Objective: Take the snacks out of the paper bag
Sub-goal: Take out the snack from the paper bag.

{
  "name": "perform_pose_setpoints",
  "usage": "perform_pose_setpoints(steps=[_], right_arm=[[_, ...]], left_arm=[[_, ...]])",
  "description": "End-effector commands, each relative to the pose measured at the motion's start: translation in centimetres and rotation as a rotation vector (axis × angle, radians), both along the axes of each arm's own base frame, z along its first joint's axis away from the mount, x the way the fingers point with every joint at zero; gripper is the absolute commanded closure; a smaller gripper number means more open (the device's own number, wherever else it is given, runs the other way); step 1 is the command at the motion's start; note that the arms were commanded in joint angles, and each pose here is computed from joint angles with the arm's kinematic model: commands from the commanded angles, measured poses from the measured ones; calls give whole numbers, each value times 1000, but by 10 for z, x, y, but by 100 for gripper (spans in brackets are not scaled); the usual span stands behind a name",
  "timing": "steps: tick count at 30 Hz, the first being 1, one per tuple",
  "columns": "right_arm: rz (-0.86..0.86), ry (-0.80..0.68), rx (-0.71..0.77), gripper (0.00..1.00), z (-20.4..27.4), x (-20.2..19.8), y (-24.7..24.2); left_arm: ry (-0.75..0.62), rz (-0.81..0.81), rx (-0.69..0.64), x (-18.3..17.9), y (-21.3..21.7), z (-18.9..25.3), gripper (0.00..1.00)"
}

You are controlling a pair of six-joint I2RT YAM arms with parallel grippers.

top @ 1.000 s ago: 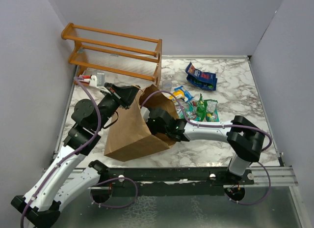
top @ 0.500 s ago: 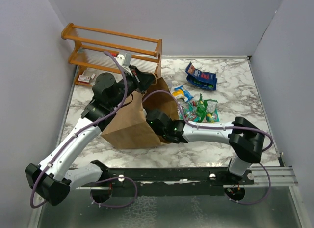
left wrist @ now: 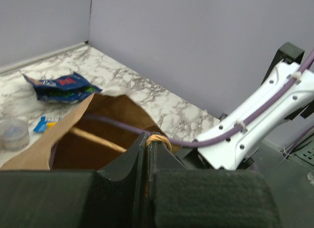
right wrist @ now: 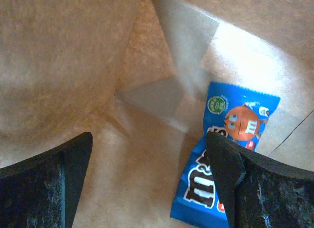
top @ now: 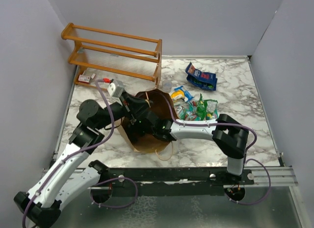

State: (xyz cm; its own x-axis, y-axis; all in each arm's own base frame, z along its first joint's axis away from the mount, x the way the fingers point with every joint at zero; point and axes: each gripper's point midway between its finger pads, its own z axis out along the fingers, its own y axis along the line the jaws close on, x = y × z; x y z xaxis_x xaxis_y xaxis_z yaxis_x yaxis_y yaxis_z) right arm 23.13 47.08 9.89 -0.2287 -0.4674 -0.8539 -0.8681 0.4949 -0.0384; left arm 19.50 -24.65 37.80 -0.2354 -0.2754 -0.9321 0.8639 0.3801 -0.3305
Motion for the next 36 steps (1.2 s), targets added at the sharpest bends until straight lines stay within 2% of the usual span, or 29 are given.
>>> perform_pose_setpoints(steps=[1, 5, 15, 20, 27, 36], right_arm=[[-10, -45, -27, 0, -3, 2, -8], [-34, -72, -59, 0, -14, 9, -13], [-110, -73, -129, 0, -44, 19, -22], [-126, -78, -155, 0, -50, 22, -26], [-52, -85, -194, 0, -58, 22, -11], [-35, -49, -144, 0, -76, 24, 16]], left_arm=[[69, 63, 48, -19, 23, -41, 100], [111, 55, -11, -34, 30, -47, 100], [31, -58, -115, -49, 20, 11, 100], [28, -79, -127, -40, 12, 18, 100], [39, -114, -138, -35, 2, 17, 100], [76, -71, -155, -24, 2, 14, 100]])
